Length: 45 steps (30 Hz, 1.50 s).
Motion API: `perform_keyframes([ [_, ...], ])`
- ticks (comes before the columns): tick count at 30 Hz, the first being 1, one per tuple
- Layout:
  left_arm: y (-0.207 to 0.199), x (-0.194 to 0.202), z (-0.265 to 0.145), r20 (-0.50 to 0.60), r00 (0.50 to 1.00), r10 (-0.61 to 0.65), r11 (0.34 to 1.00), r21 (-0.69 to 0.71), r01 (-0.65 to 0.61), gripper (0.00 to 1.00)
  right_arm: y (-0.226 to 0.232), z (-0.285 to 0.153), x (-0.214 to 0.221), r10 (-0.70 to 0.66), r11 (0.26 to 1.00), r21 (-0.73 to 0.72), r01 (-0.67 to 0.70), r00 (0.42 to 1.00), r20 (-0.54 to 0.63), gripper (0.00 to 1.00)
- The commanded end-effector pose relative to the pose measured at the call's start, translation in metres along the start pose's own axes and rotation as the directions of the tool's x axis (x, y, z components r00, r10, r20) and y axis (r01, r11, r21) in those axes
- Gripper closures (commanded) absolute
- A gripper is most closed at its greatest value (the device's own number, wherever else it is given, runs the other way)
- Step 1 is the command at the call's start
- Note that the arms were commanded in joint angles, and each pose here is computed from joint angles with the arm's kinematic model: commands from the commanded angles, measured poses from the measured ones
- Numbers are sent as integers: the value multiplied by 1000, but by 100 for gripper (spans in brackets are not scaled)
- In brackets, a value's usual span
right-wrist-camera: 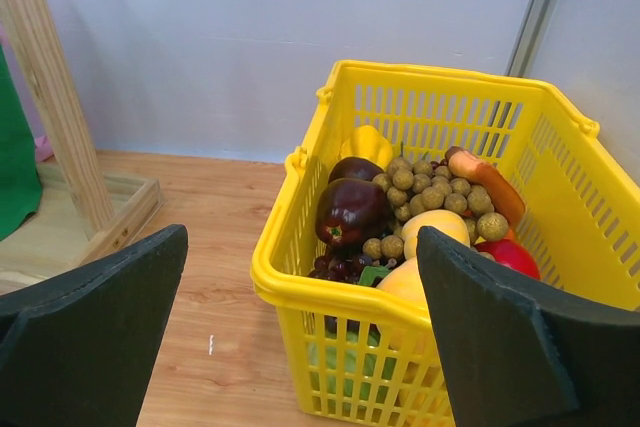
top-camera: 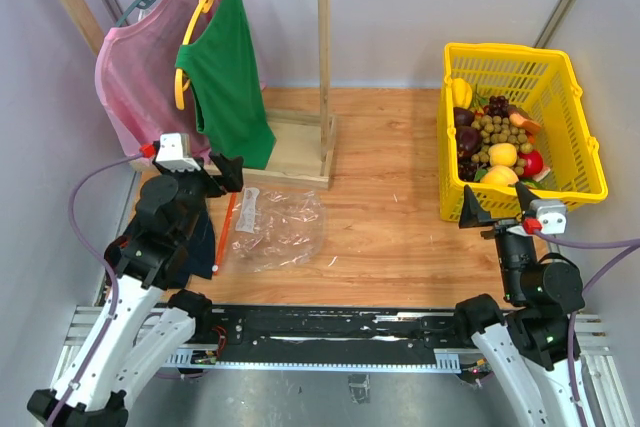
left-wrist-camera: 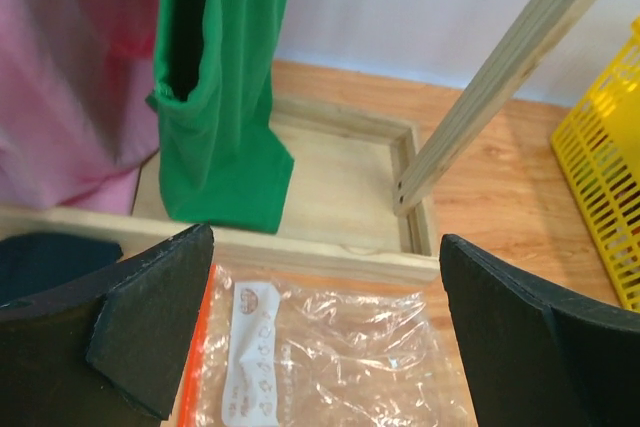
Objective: Place the food in the zip-top bag and seal the zipper
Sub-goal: Pick up the zipper food storage bag at the center of the board.
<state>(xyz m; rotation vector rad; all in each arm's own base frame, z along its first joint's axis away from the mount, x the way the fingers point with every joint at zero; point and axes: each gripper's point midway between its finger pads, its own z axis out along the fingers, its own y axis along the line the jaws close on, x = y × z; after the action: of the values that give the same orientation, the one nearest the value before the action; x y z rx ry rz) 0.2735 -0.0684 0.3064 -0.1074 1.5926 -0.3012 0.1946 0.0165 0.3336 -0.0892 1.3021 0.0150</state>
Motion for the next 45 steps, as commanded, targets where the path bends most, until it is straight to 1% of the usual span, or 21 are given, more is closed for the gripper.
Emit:
perform_keyframes([
  [1, 19, 32, 10, -140, 986, -88, 986, -151, 67, 1, 3, -1, -7, 26, 1000, -15, -26, 999, 37, 2],
  [5, 31, 79, 20, -288, 948, -136, 967, -247, 63, 3, 8, -2, -8, 23, 999, -48, -21, 999, 44, 2],
  [9, 42, 123, 26, -415, 899, -135, 953, -301, 4, 4, 14, -2, -7, 25, 997, -78, -22, 999, 40, 2],
  [11, 44, 146, 27, -498, 858, -127, 952, -305, -36, 4, 17, -3, -7, 29, 995, -95, -25, 999, 39, 2],
  [13, 45, 165, 28, -553, 823, -131, 953, -298, -49, 4, 18, -4, -7, 28, 995, -100, -24, 999, 41, 2],
  [18, 44, 209, 26, -664, 722, -194, 958, -287, -6, 7, 15, -7, -10, 26, 996, -90, -21, 998, 58, 2],
  [20, 45, 222, 26, -692, 690, -210, 955, -295, -6, 9, 15, -8, -10, 27, 995, -93, -21, 998, 61, 2],
  [23, 46, 238, 24, -731, 647, -218, 954, -300, -17, 16, 17, -8, -10, 30, 994, -102, -24, 998, 60, 2],
  [27, 48, 251, 22, -764, 606, -221, 952, -303, -35, 22, 17, -10, -10, 32, 995, -101, -25, 997, 64, 1],
  [30, 49, 260, 20, -778, 586, -225, 952, -304, -37, 23, 16, -10, -10, 32, 995, -100, -26, 997, 66, 2],
  [33, 48, 268, 21, -796, 564, -220, 956, -292, -38, 28, 17, -10, -11, 35, 994, -103, -27, 997, 68, 2],
  [38, 49, 278, 21, -810, 544, -221, 956, -290, -43, 34, 19, -10, -10, 37, 993, -114, -30, 997, 64, 2],
  [43, 49, 286, 22, -824, 523, -217, 957, -284, -51, 45, 20, -10, -9, 40, 992, -120, -33, 997, 59, 2],
  [45, 48, 287, 22, -824, 524, -214, 958, -281, -52, 52, 22, -10, -9, 41, 991, -129, -34, 998, 55, 2],
])
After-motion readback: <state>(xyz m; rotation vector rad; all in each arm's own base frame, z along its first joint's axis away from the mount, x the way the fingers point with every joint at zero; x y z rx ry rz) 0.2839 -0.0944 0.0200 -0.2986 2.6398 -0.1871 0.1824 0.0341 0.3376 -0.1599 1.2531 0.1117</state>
